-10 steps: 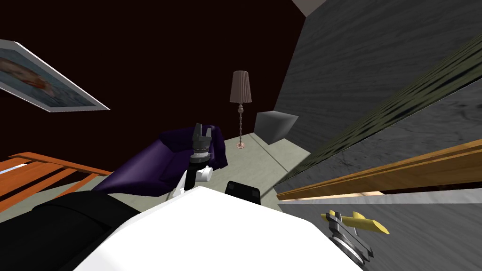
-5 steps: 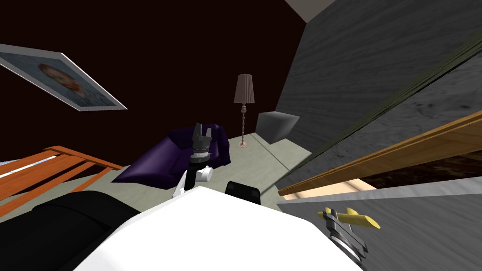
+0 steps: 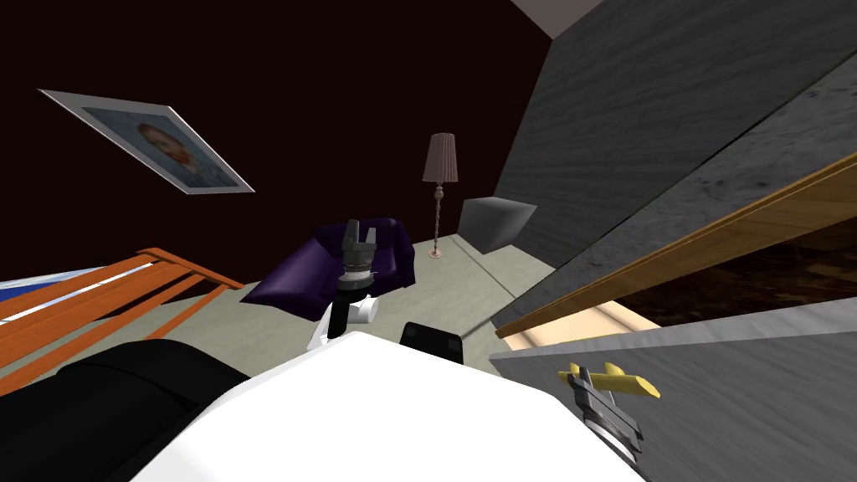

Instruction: Pull the door open

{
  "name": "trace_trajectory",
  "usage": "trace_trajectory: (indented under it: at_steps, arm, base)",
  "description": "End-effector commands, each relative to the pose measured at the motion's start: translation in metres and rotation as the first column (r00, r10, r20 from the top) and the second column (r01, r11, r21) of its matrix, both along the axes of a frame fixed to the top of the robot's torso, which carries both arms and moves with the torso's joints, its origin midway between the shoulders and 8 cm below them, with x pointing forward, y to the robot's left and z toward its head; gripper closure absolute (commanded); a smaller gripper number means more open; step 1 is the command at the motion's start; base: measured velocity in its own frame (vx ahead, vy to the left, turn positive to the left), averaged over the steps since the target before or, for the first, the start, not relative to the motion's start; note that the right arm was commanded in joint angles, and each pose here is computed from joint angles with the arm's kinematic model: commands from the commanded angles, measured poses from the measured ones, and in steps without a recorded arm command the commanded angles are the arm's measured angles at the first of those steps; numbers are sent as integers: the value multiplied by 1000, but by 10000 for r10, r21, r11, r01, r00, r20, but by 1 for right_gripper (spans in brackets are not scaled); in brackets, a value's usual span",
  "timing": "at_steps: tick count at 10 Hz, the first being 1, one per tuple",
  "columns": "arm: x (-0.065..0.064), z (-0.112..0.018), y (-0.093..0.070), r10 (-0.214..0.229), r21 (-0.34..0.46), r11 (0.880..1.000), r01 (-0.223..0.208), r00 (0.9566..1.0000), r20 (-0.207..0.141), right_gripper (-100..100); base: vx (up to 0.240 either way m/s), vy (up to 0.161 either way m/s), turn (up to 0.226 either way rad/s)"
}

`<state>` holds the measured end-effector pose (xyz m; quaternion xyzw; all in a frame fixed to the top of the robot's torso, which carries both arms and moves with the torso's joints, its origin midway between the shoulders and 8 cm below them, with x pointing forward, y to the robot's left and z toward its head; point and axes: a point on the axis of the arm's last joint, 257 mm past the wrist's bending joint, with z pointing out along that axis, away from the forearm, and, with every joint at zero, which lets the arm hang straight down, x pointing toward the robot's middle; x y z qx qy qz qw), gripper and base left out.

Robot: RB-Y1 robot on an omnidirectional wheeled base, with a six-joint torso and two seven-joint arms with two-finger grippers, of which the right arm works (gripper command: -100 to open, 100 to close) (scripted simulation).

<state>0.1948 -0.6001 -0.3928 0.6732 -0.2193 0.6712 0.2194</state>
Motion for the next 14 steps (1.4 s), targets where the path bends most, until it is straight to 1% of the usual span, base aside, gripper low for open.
trace_trajectory:
  at_steps: [1, 3, 4, 5, 6, 7, 8, 9, 10, 11, 12, 13, 14]
  arm:
    - [-1, 1, 6, 289, -19, 9996, -289, 9996, 15, 100]
    - [0, 1, 16, 717, -7, 9974, -717, 9974, 27, 100]
    - [-1, 0, 13, 580, 11, 9983, -580, 9983, -33, 100]
    - [0, -1, 25, 965, 30, 9953, -964, 9953, -53, 100]
    - [1, -1, 27, 1054, 23, 9944, -1054, 9944, -49, 100]
    - [2, 0, 35, 1358, 3, 9907, -1358, 9907, -35, 100]
    - [2, 0, 41, 1574, -6, 9875, -1574, 9875, -24, 100]
    - [3, 1, 49, 1892, -14, 9819, -1892, 9819, -7, 100]
    - [3, 1, 49, 1892, -14, 9819, -1892, 9819, -7, 100]
    - [4, 1, 59, 2248, -12, 9744, -2248, 9744, 13, 100]
    - [4, 1, 64, 2416, -8, 9704, -2416, 9704, 24, 100]
    - [3, -1, 61, 2296, 45, 9733, -2296, 9733, -40, 100]
    - [4, -2, 71, 2605, 47, 9655, -2605, 9655, -43, 100]
  base:
    - [-215, 106, 36]
    - [-227, 70, 36]
    - [-103, 22, 20]
    - [-156, 20, 49]
    - [-233, 34, 41]
    - [-236, 12, 43]
    - [-259, 18, 49]
    - [-276, 51, 51]
    - [-166, 31, 4]
    - [-178, -17, 27]
    - [-206, -9, 54]
    - [-84, 6, 18]
    - [-132, -9, 36]
